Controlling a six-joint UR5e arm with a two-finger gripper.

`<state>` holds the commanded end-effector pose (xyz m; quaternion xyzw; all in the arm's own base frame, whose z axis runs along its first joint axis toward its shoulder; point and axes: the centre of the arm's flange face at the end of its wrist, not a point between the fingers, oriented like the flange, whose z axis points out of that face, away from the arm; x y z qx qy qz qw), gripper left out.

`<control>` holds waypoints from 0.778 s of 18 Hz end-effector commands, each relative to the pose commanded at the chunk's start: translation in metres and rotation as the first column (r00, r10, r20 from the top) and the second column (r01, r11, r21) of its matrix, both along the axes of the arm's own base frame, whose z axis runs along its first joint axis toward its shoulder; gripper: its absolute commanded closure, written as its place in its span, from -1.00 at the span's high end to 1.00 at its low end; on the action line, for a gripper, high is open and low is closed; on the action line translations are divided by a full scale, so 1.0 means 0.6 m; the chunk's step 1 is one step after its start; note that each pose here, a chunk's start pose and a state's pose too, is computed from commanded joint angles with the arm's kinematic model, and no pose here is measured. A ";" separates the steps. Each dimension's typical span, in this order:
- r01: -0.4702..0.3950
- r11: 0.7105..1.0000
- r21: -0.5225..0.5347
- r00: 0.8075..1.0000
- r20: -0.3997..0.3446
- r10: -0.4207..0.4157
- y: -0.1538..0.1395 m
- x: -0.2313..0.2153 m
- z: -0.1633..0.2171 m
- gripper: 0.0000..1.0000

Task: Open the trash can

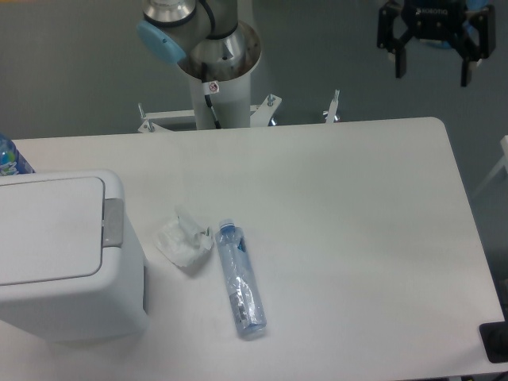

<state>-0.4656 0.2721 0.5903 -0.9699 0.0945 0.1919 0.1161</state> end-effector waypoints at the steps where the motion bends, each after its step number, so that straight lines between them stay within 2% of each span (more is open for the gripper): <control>1: -0.002 1.000 0.000 1.000 0.001 0.002 -0.001 -0.001 0.000 1.00; 9: 0.001 1.000 0.001 1.000 -0.004 -0.001 0.006 -0.001 0.004 1.00; 14: -0.119 0.992 0.052 0.992 0.040 0.117 0.018 0.010 0.004 1.00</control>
